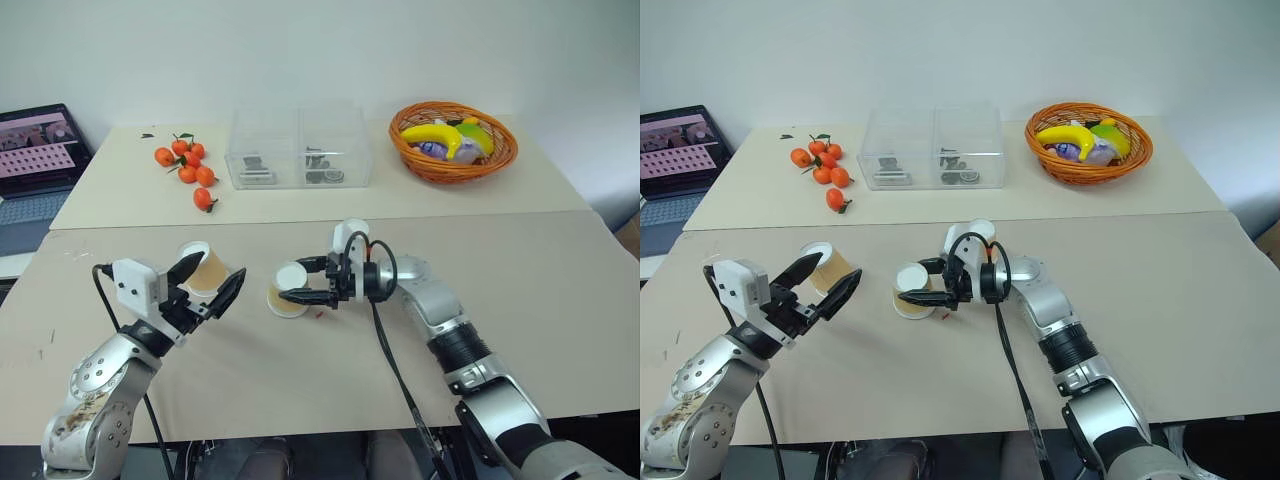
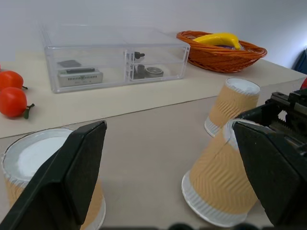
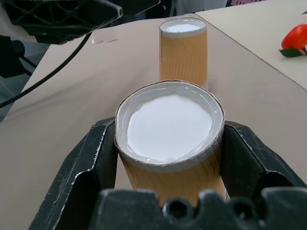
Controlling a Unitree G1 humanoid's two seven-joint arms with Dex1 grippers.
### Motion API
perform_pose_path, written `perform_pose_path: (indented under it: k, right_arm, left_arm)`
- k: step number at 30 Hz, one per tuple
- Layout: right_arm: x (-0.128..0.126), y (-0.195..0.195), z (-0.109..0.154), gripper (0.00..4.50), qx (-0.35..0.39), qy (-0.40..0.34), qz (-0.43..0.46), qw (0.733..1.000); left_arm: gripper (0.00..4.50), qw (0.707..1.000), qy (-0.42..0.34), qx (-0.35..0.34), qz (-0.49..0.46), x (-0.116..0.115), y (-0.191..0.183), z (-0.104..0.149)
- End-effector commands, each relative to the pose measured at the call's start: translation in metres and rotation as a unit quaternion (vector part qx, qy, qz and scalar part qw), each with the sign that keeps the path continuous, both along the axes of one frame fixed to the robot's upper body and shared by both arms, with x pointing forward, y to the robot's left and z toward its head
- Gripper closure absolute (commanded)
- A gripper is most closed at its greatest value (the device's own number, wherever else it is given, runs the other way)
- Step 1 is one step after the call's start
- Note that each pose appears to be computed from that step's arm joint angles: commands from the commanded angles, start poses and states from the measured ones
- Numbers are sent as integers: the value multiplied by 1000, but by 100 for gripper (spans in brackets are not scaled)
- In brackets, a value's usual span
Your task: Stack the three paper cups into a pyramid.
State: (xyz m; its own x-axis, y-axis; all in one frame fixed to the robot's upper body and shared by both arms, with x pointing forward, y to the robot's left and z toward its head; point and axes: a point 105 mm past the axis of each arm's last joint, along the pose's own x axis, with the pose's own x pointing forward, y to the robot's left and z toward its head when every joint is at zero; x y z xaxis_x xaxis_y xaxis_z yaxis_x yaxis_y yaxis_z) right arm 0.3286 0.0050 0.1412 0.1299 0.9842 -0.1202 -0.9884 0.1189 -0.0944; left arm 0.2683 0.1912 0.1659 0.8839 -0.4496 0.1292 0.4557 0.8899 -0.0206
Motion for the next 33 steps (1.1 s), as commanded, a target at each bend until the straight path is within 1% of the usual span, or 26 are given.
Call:
perform_pose_path:
  k: [1,2,4,5,6,7,10,13,17,19,21,23,26,28,29,31,33]
  right_arm:
    - [-9,8,12,177,16,-9,19,1000]
    - [-10,9,12,177,18,-9,20,1000]
    - [-12,8,10,79,17,-2,23,1000]
    - [-12,7,9,63,13,-4,22,1000]
    - [-9,5,9,26,9,-4,14,1000]
    - [-7,2,9,3,5,-1,4,1000]
    - [-6,-12,21,3,21,15,1,1000]
    - [-10,-24,28,3,24,25,3,999]
    - [-35,-49,27,3,16,62,34,997]
    - [-54,-67,27,3,22,90,44,995]
    - [-63,-80,26,3,24,106,31,994]
    - [-58,-94,20,3,15,99,-14,995]
    - [-36,-122,10,3,-11,63,-117,991]
    - [-16,-144,9,3,-28,29,-193,980]
    - [-9,-152,9,3,-32,17,-217,976]
    - [0,-164,13,3,-36,1,-245,969]
    - [5,-170,17,3,-39,-13,-253,967]
  left_arm:
    - [0,1000,-22,-2,-5,0,-3,8]
    - [0,1000,-21,-2,-6,1,-3,6]
    - [0,1000,-21,-4,-7,2,-5,5]
    - [0,1000,-21,-5,-8,2,-7,5]
    - [0,1000,-22,-8,-12,3,-9,4]
    - [0,1000,-22,-10,-14,3,-12,4]
    - [0,999,-22,-17,-24,7,-18,1]
    - [0,999,-22,-18,-32,10,-22,0]
    - [0,998,-27,-24,-46,17,-26,2]
    - [0,998,-30,-27,-54,20,-28,5]
    - [0,997,-32,-28,-58,23,-28,7]
    - [0,997,-33,-26,-62,25,-28,8]
    - [0,997,-35,-25,-67,26,-28,10]
    - [0,996,-33,-22,-76,25,-29,11]
    - [0,996,-32,-21,-81,25,-29,11]
    - [0,994,-27,-12,-102,19,-33,11]
    - [0,990,-16,5,-138,5,-38,11]
